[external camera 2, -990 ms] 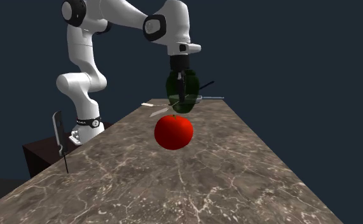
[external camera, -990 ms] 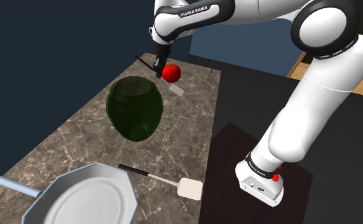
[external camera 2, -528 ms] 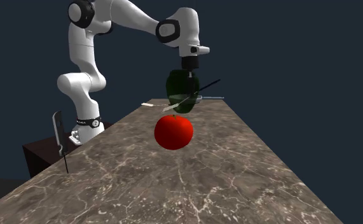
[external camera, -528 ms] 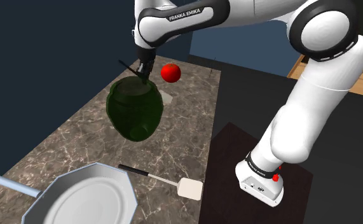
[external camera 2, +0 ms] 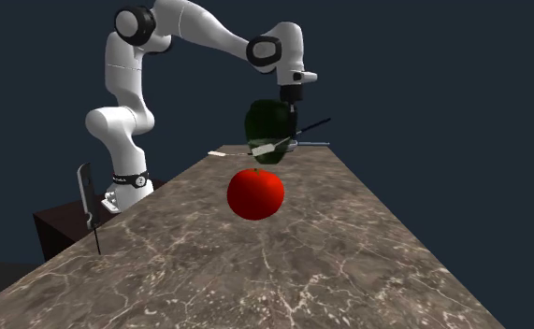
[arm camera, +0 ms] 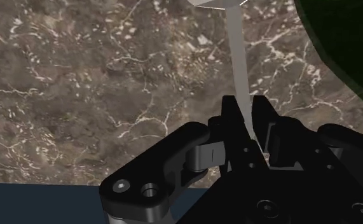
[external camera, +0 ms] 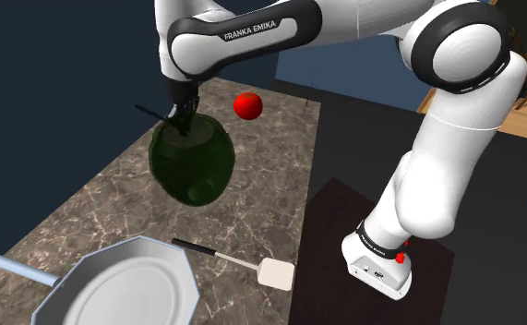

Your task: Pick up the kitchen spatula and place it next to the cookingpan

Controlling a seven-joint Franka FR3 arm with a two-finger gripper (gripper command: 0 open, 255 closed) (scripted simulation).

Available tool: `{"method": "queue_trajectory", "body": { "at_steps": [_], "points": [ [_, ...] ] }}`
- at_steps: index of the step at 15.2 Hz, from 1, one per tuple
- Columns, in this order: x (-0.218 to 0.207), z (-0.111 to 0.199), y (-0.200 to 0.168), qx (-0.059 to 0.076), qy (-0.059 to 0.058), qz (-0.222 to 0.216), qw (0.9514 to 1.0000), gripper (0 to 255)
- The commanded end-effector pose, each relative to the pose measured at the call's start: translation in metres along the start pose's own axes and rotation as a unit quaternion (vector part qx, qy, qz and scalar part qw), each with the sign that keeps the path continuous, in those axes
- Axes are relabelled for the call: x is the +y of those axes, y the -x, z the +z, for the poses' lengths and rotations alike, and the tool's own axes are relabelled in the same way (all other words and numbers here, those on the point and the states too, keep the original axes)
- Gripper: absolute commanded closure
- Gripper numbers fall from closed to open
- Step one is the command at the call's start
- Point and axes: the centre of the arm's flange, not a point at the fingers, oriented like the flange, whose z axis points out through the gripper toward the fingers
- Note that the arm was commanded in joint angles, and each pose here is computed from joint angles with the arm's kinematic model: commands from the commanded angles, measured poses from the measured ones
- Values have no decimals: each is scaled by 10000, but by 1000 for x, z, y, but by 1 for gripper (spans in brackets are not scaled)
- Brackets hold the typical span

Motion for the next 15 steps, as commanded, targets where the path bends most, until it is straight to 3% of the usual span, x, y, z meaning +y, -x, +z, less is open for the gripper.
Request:
{"method": "queue_trajectory", "body": {
  "at_steps": [1, 3, 15],
  "points": [
    [-28, 2, -11, -7, -11, -8, 10000, 255],
    [-51, 3, -20, -7, -11, -8, 10000, 255],
    [-51, 66, -16, -7, -11, -8, 10000, 255]
  ]
}}
